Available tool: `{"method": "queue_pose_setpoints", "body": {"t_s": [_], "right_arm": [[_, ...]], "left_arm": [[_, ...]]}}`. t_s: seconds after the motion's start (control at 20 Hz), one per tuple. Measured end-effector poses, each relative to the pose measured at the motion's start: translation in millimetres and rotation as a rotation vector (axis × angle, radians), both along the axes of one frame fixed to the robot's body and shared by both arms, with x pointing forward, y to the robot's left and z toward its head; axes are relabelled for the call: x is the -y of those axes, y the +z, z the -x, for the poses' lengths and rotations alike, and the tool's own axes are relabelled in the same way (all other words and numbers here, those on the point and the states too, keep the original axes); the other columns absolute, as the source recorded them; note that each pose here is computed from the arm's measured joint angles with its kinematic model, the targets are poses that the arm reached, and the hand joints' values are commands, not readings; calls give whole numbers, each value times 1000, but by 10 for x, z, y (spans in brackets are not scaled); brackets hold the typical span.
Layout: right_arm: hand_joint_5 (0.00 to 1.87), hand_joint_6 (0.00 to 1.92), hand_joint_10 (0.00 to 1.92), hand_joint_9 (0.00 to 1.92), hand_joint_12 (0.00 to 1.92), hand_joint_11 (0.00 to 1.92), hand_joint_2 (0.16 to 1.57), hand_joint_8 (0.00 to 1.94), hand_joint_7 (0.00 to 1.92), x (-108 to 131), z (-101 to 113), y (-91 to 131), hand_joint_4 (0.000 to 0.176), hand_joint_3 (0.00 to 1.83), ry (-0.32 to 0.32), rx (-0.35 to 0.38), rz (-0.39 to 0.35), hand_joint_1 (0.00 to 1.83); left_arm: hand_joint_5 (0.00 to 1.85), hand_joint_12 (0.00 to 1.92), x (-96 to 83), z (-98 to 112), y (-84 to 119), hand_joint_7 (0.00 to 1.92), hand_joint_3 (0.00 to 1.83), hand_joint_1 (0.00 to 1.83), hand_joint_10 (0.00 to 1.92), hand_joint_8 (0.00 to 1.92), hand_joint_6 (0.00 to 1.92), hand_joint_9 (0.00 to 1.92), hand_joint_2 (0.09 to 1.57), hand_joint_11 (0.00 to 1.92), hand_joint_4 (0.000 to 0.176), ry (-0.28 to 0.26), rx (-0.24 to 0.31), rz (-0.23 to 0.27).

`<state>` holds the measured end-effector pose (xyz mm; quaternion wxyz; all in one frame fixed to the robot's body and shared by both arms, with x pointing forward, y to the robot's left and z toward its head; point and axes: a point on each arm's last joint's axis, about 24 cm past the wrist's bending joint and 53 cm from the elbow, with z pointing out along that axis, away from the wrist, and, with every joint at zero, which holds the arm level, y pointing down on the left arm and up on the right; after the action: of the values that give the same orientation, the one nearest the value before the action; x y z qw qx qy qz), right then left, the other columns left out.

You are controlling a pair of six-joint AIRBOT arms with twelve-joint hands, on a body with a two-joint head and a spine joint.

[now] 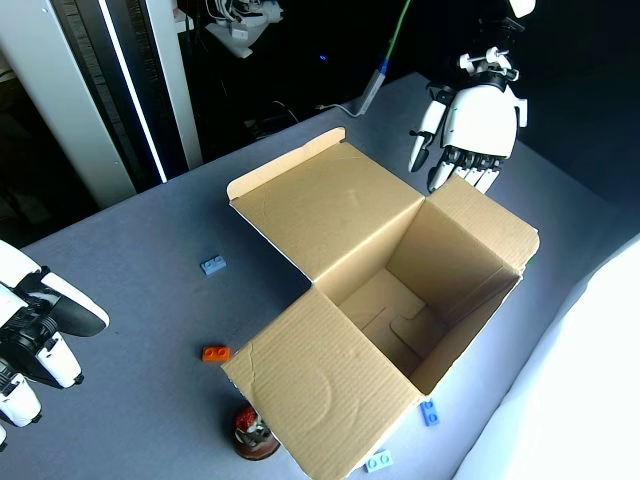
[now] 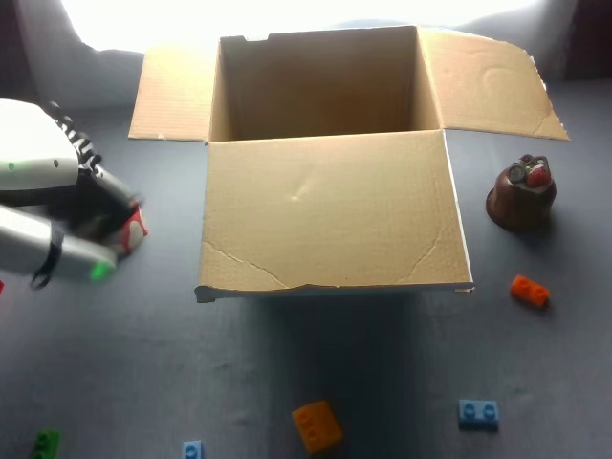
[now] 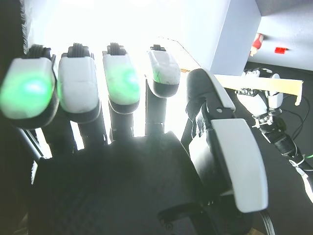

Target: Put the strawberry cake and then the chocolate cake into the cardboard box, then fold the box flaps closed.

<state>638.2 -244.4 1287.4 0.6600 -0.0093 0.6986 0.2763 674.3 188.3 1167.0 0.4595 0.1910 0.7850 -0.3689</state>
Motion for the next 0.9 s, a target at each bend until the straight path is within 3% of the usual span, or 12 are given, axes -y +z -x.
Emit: {"method": "queue_pose_setpoints", "body": {"t_s": [0.15, 0.35, 0.55, 0.65, 0.7, 0.8, 0.9], "right_arm": [[188, 25, 109, 168, 830, 0, 1233, 2, 210, -8, 0, 10, 0, 4, 2, 4, -1, 85], [206, 18, 82, 179, 840, 0, 1210, 4, 224, -8, 0, 7, 0, 0, 2, 2, 0, 81], [158, 0, 51, 156, 711, 0, 1152, 1, 171, -8, 0, 5, 0, 0, 1, 2, 0, 161], [169, 4, 50, 173, 747, 0, 1114, 5, 189, -8, 0, 6, 0, 0, 1, 2, 1, 331], [167, 3, 50, 177, 756, 0, 1101, 2, 179, -8, 0, 5, 0, 0, 1, 2, 1, 491], [144, 2, 37, 159, 681, 0, 1097, 1, 167, -8, 0, 5, 0, 0, 1, 2, 1, 633], [147, 3, 38, 170, 732, 0, 1094, 4, 180, -7, 0, 5, 0, 0, 1, 2, 0, 721]], "left_arm": [[219, 805, 13, 3, 22, 216, 2, 190, 10, 2, 0, 273, 1204, 0, 43, 0, -5, 16], [221, 838, 71, 64, -59, 226, 0, 214, 5, 3, 1, 283, 1178, 0, 47, -25, -3, -23], [185, 798, 121, 99, -79, 213, 0, 580, 1, 1, 2, 255, 1063, 0, 61, -32, -12, -20], [149, 765, 119, 87, -84, 181, 0, 825, 0, 0, 0, 227, 1036, 0, 69, -19, -16, -20], [127, 761, 102, 64, -104, 170, 0, 948, 0, 1, 1, 219, 1008, 0, 87, -6, -7, -44], [113, 739, 58, -3, -118, 148, 0, 1081, 0, 0, 0, 196, 994, 0, 86, 32, -19, -66], [96, 644, 103, -30, -94, 122, 0, 1186, 0, 0, 0, 162, 989, 0, 88, 47, 1, -83]]}}
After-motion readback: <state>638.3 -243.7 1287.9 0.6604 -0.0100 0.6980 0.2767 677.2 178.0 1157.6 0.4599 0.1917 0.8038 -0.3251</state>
